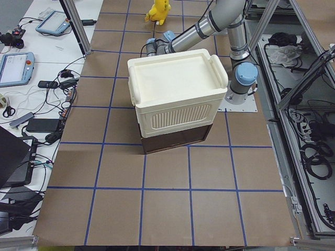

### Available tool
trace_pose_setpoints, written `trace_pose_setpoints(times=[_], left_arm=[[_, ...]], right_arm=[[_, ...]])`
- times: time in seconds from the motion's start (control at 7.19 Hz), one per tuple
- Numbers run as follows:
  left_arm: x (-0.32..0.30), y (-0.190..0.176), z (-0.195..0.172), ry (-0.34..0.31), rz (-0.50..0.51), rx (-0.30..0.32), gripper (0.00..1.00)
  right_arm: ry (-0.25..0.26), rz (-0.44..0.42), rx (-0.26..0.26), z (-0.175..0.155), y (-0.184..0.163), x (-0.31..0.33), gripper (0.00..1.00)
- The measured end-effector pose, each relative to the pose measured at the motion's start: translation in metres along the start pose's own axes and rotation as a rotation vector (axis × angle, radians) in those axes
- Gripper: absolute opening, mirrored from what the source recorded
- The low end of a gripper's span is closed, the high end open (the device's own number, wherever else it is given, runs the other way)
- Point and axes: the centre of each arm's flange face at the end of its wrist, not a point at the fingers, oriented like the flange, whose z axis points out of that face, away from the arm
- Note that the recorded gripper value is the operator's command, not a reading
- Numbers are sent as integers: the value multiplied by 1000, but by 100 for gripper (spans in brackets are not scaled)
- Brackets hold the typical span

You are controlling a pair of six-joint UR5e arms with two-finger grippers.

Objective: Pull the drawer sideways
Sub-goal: 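Close the left gripper around the white bar handle, then pull the handle with the left gripper, sliding the drawer out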

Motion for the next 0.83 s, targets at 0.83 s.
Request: trace_pose_setpoints(times=[0.83], left_arm=[[4, 1, -12, -3, 4, 23, 18]], right_arm=[[0, 0, 0, 0, 0, 0, 100]])
